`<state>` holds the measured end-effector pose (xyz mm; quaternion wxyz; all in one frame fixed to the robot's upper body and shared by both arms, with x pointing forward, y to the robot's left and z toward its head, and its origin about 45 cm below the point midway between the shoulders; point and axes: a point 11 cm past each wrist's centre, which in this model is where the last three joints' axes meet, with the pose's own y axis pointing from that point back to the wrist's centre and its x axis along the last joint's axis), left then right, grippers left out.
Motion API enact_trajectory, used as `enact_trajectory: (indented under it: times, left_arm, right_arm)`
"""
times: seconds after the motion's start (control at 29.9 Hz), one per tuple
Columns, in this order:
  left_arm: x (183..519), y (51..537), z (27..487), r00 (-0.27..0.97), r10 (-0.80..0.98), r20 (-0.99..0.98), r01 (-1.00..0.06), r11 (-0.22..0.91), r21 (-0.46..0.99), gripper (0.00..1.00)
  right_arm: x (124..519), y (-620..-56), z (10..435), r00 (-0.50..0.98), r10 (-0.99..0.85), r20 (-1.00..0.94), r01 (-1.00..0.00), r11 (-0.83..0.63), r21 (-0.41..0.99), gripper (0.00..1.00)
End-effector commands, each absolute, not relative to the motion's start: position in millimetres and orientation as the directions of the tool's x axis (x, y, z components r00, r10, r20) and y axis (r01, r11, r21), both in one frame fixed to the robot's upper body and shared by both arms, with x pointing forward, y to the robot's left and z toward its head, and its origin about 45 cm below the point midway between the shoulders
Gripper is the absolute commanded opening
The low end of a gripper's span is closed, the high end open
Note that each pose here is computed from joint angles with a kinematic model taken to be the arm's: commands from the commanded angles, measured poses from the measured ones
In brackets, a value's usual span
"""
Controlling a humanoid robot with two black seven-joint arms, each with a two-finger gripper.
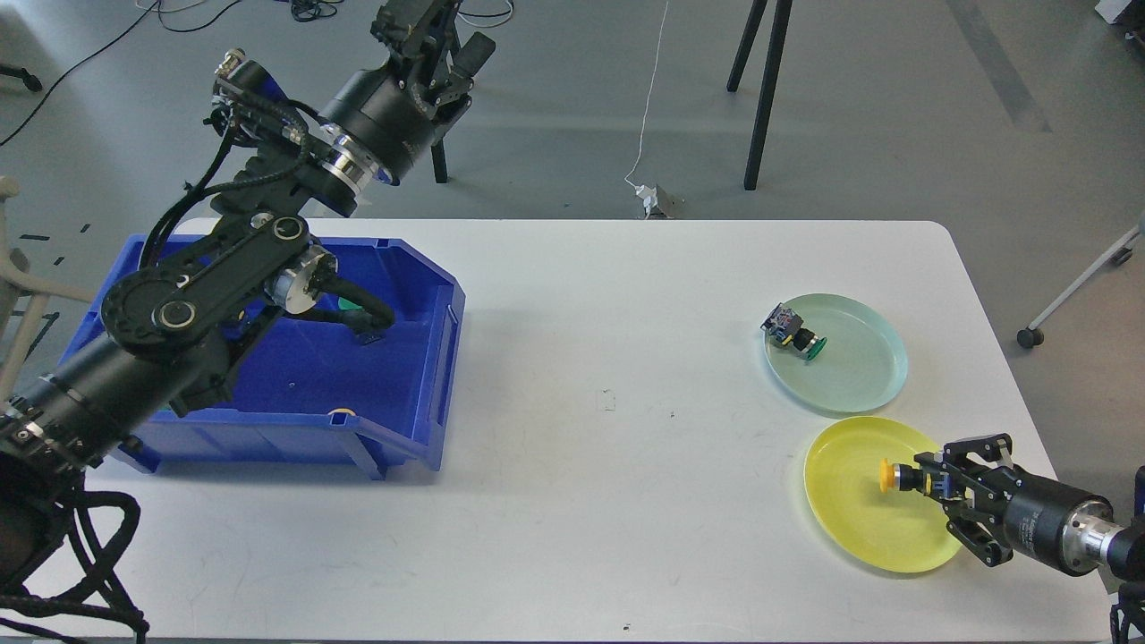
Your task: Pass button and place on color plate
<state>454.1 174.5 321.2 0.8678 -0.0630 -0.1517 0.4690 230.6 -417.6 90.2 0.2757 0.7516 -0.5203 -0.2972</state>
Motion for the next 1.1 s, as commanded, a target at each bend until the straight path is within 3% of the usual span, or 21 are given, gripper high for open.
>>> enact_trajectory:
  times: [0.0,0.37,0.43,0.57,0.67,0.87,1.07]
  left_arm:
    - [454,176,321,0.513,0.833,0.209,-0.795,0.552,-0.252,1.0]
    - [454,176,322,0.513,0.833,0.206,-0.793,0.552,-0.256,1.0]
    - [455,176,324,0.511,0.835,0.205,-0.793,0.55,-0.26,1.0]
    - [457,184,328,0.495,0.843,0.208,-0.802,0.536,-0.265,1.0]
    - [460,194,337,0.469,0.861,0.198,-0.813,0.509,-0.284,1.0]
    - [471,222,348,0.422,0.906,0.016,-0.86,0.406,-0.309,1.0]
    - [486,258,339,0.376,0.893,-0.249,-0.909,0.302,-0.288,1.0]
  right_arm:
    - [232,-412,86,0.28,-0.944,-0.172,-0.611,-0.314,0.727,0.37]
    - [236,-413,92,0.286,-0.941,-0.181,-0.62,-0.326,0.714,0.47]
    - [239,-416,98,0.287,-0.941,-0.178,-0.631,-0.326,0.704,0.53]
    - [259,-431,138,0.315,-0.934,-0.168,-0.696,-0.348,0.628,0.75]
    - [278,-439,177,0.324,-0.921,-0.215,-0.755,-0.389,0.528,0.96]
    - [327,-461,274,0.283,-0.913,-0.295,-0.915,-0.349,0.203,0.98]
    - [371,-442,333,0.348,-0.85,-0.397,-0.938,-0.319,-0.139,0.99]
